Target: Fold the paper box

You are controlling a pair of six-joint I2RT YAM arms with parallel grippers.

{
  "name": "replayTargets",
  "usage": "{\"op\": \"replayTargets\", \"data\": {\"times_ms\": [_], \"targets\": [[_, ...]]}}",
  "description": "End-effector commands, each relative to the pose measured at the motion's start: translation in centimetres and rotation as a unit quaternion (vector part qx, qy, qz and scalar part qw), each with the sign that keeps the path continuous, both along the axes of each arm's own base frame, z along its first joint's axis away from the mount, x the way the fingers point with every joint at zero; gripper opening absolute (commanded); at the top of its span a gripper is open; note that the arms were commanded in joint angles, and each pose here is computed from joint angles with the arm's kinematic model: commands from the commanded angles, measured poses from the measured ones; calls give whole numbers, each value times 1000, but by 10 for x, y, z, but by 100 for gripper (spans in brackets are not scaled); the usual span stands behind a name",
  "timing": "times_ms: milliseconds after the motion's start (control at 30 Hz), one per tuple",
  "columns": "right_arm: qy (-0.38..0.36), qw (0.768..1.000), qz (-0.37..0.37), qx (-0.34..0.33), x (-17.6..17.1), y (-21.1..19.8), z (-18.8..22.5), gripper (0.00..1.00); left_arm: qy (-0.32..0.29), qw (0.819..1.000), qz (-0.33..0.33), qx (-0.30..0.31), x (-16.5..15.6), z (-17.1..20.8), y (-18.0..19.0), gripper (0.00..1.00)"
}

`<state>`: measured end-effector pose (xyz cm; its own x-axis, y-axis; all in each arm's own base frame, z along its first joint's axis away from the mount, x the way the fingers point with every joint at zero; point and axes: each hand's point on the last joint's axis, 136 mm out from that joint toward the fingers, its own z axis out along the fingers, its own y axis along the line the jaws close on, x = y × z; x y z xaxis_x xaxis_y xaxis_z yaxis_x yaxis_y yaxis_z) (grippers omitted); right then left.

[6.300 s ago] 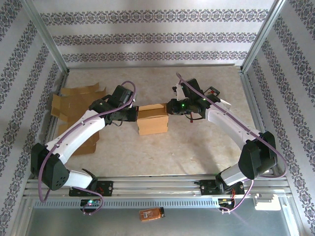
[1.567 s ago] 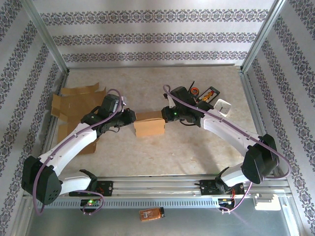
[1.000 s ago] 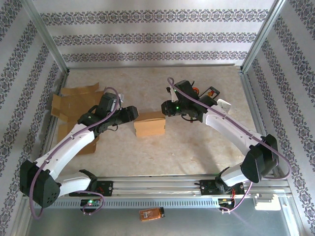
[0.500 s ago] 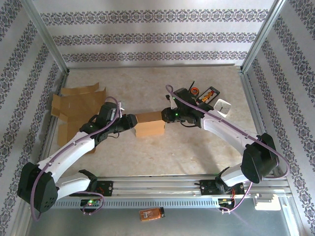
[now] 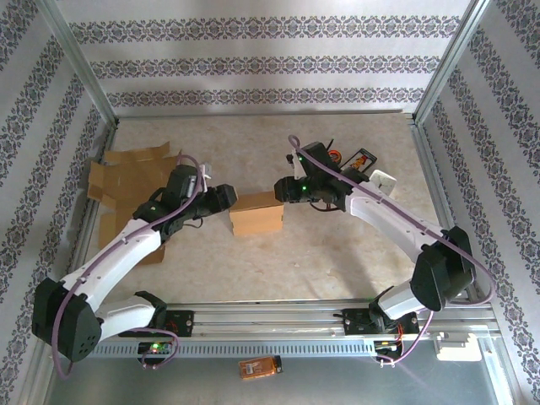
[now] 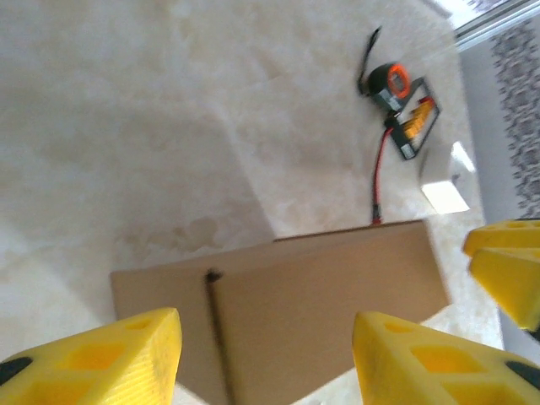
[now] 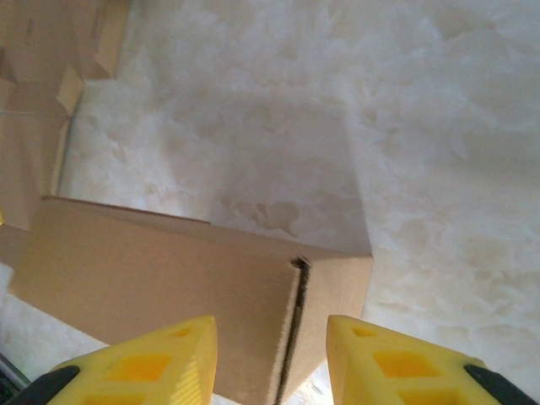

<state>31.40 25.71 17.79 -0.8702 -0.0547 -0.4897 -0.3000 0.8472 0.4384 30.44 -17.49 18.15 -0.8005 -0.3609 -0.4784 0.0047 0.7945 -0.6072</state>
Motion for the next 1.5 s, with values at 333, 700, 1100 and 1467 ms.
{"op": "replayTargets", "data": {"times_ms": [333, 700, 1100, 1467], "targets": [[55, 998, 14, -21, -58, -18, -38, 19, 42, 996, -67, -42, -50, -18, -9, 16], [94, 994, -44, 39, -113, -41, -32, 65, 70, 996, -44, -36, -91, -14, 1, 77], [183, 983, 15, 13, -140, -14, -102, 93, 168, 982, -62, -54, -125, -85, -47, 80], [188, 980, -3, 59, -130, 15, -105, 61, 133, 986, -84, -60, -107, -98, -96, 60]]}}
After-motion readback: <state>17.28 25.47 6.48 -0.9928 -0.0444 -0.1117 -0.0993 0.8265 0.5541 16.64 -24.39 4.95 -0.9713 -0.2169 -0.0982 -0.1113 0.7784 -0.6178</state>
